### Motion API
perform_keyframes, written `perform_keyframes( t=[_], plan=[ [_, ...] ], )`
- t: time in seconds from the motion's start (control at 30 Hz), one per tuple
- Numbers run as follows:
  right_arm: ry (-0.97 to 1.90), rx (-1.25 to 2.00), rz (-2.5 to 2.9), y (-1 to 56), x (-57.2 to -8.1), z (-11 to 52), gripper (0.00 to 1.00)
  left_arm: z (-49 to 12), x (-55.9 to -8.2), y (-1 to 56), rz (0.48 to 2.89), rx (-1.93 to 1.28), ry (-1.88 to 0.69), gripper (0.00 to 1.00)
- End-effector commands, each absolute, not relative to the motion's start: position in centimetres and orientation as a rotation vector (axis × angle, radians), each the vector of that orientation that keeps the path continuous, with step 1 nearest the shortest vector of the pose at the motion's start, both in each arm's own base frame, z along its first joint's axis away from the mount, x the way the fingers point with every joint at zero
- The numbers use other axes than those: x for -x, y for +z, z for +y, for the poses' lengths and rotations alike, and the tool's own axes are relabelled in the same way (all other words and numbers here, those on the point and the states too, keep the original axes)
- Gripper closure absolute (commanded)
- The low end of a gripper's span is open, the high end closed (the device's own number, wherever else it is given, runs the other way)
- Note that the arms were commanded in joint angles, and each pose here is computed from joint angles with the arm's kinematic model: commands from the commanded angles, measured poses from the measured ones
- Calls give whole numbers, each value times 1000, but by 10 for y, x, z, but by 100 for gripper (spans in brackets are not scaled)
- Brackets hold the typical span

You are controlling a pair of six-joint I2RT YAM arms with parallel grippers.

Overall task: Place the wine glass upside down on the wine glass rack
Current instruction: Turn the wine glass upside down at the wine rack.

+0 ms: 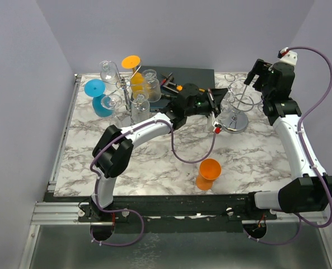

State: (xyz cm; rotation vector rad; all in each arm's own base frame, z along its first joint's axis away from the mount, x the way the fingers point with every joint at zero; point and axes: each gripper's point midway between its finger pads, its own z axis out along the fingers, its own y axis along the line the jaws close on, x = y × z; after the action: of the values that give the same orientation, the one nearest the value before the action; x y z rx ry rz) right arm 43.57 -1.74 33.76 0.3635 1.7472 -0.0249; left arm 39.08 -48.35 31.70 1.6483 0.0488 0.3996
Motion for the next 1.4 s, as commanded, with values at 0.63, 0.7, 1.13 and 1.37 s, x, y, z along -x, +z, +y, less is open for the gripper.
perform_keyframes(
  t=[0.63,0.7,1.13,1.37],
  plan=[
    [7,-352,1744,333,-440,-14,13,-499,-413,332,33,-1612,493,100],
    [5,-353,1745,334,-440,-14,13,-498,-413,323,40,-1638,488,100],
    [11,-348,1747,333,-442,-13,11,-498,-419,301,46,-1712,513,66],
    [11,-347,1748,333,-442,-13,11,-496,-422,296,65,-1725,523,59]
  ],
)
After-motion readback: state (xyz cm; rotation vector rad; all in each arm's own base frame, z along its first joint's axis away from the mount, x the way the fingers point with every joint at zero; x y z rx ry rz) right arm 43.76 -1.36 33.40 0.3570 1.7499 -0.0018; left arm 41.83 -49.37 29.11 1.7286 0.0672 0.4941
